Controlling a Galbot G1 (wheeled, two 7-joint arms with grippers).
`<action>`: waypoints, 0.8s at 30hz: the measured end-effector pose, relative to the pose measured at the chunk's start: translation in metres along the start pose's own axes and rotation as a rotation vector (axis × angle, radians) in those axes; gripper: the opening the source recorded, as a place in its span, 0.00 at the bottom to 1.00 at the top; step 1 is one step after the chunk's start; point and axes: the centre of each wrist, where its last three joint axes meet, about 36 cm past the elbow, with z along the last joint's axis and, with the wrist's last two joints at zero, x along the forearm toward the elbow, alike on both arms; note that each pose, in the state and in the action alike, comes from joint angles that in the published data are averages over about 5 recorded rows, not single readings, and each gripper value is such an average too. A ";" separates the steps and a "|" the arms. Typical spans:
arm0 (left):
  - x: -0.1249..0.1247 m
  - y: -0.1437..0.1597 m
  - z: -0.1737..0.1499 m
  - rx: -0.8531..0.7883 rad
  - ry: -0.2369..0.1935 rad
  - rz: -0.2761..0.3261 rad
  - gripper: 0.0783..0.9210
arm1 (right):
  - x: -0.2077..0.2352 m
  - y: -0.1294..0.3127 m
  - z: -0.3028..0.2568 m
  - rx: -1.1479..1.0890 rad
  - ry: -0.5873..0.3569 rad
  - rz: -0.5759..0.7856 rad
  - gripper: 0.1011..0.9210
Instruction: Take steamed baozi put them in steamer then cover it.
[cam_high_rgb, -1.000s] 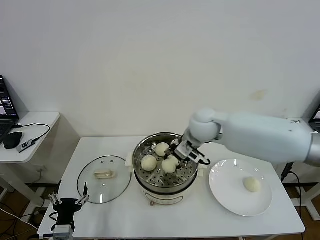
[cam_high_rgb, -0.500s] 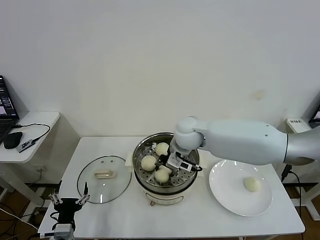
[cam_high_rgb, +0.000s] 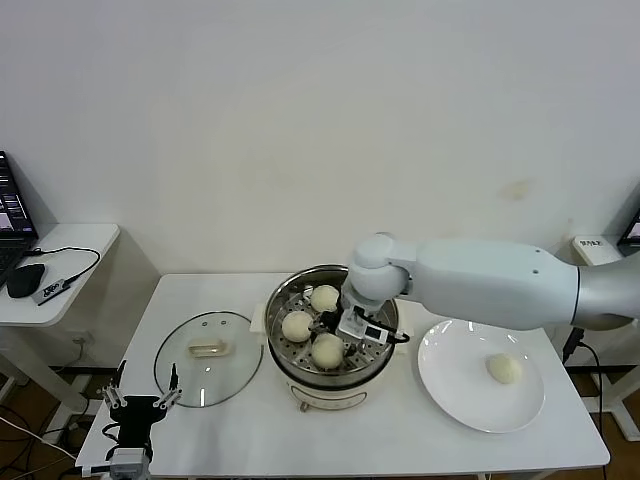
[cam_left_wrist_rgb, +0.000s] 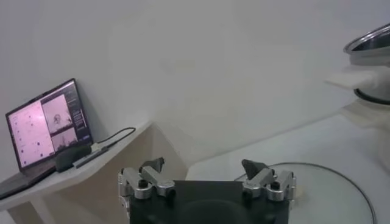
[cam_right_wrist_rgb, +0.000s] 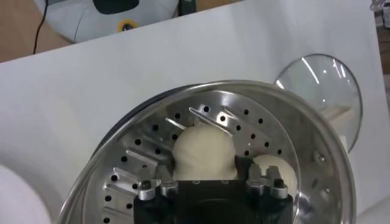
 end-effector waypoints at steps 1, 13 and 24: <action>0.000 0.000 0.000 0.000 -0.001 0.000 0.88 | 0.002 0.000 0.001 -0.001 0.003 0.003 0.83; -0.002 0.001 -0.002 -0.014 -0.009 0.008 0.88 | 0.050 0.017 0.022 -0.104 0.059 0.074 0.88; -0.003 -0.001 -0.006 -0.021 -0.022 0.030 0.88 | 0.102 0.087 0.051 -0.433 0.141 0.133 0.88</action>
